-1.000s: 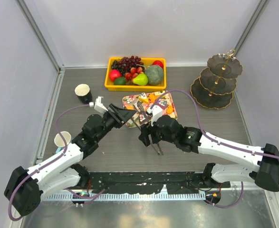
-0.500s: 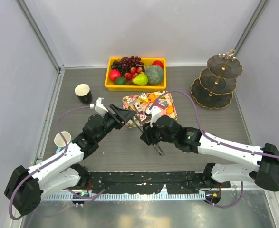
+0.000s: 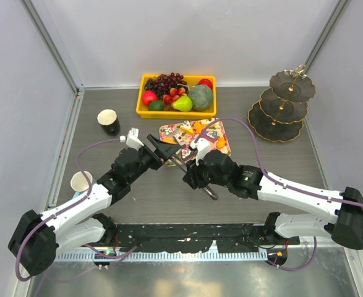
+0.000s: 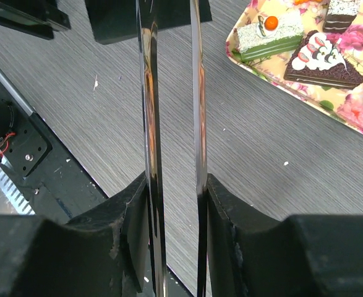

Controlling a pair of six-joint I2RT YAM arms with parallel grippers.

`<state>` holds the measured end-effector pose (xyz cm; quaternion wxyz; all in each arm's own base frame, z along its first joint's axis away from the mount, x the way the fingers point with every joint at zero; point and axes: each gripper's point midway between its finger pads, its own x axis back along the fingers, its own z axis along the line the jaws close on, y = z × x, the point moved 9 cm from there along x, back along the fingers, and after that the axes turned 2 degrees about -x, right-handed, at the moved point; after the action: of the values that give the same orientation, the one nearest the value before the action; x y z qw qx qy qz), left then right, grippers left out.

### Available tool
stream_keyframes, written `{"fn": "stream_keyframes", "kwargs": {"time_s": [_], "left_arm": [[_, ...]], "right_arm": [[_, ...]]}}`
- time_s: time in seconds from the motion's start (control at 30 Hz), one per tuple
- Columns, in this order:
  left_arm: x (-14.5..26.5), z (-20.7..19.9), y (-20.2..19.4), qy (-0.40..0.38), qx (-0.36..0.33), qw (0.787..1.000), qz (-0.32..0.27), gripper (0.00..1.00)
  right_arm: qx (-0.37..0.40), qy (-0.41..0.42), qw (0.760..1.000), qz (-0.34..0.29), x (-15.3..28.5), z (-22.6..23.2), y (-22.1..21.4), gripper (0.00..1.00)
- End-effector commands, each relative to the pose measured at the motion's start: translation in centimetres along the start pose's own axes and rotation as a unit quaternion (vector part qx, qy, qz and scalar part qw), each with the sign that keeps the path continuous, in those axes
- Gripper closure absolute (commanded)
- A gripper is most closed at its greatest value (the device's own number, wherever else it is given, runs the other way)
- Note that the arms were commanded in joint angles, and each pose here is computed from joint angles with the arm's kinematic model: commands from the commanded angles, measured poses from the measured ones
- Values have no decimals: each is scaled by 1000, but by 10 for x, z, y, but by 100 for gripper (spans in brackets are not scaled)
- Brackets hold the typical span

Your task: Serve the afternoon tea

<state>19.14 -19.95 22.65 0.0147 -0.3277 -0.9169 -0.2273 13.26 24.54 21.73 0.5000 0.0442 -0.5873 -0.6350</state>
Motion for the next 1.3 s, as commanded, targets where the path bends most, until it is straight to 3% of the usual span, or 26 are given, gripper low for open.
{"fn": "stream_keyframes", "kwargs": {"time_s": [0.0, 0.2, 0.37, 0.47, 0.6, 0.77, 0.87, 0.97, 1.17, 1.27], "left_arm": [[-8, -7, 2, 3, 13, 1000, -3, 14], [-12, -1, 1, 2, 34, 999, -12, 17], [-12, -6, 3, -11, 40, 999, -17, 25], [-11, -8, 3, -17, 47, 999, -19, 34], [-11, -7, 2, -21, 62, 998, -17, 55], [-12, -4, -2, -20, 88, 996, -7, 70], [-13, -3, -3, -20, 94, 995, -3, 69], [-13, -1, -3, -18, 96, 995, -3, 57], [-7, 4, 1, 1, 73, 997, -20, 24], [-3, 2, 2, -7, 61, 998, -25, 32]], "right_arm": [[3, 27, 998, -48, 11, 10, 22, 59], [7, 22, 999, -43, 13, 8, 21, 59], [8, 25, 999, -35, 11, 8, 18, 59], [7, 29, 999, -30, 10, 9, 17, 58], [5, 27, 999, -26, 12, 10, 19, 58], [7, 17, 1000, -21, 16, 10, 23, 57], [14, 10, 1000, -21, 19, 10, 28, 56], [20, 1, 1000, -13, 22, 10, 31, 55], [27, -13, 1000, 8, 29, 10, 36, 52], [32, -12, 999, 12, 31, 10, 37, 53]]}}
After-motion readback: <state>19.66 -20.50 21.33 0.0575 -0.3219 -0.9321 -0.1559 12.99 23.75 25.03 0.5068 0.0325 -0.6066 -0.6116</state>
